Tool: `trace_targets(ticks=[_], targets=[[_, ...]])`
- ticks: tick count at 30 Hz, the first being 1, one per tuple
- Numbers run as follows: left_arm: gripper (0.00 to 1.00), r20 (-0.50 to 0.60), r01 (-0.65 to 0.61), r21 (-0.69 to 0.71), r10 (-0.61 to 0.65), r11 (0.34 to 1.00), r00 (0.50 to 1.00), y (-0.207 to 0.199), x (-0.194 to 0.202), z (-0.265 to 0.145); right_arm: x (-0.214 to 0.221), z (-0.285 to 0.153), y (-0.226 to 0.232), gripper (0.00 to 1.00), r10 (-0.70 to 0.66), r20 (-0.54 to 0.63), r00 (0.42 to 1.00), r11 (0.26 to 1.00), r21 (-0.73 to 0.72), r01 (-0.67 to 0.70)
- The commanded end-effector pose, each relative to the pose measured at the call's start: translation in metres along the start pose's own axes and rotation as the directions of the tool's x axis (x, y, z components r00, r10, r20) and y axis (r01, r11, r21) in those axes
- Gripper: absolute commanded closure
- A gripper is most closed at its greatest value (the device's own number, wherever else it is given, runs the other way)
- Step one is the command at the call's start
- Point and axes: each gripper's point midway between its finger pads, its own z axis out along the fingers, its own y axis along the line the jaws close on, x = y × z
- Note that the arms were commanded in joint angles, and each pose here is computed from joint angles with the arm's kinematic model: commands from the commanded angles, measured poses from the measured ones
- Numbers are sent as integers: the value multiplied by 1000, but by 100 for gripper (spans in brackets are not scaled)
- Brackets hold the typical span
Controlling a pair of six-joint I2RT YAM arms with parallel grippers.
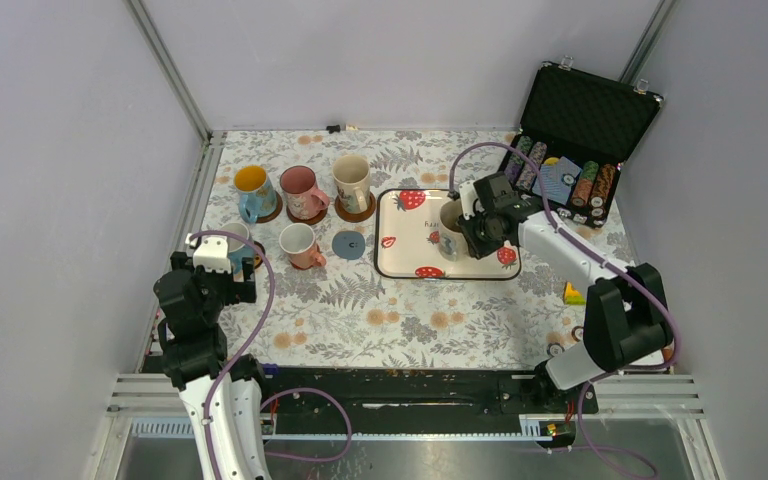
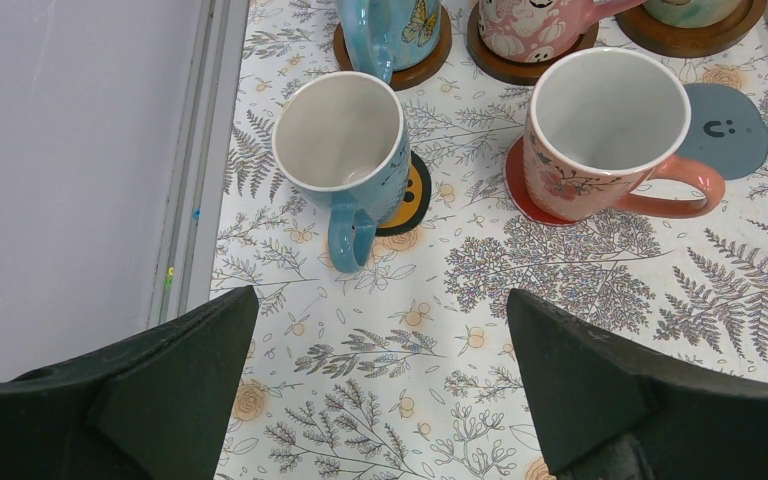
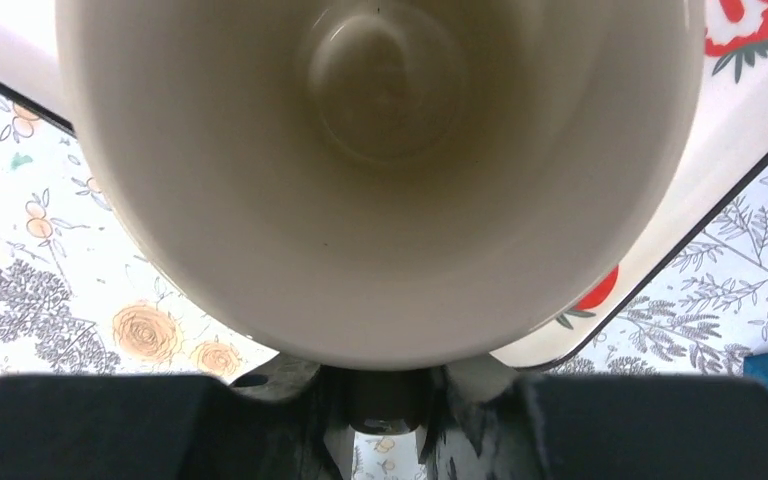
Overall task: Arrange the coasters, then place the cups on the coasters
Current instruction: Place the cup on the coaster.
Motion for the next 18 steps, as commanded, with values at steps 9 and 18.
trace_targets(ticks=[9,18], targets=[[1,30,-13,-17,14,1000,999,6,-9,4,-96,-111,43,100,56,363,930,990,-138,-5],[1,21,-10,-18,11,1000,1000,7,-7,5,-90,-89,70,100,-17,328,945,987,-145,69]])
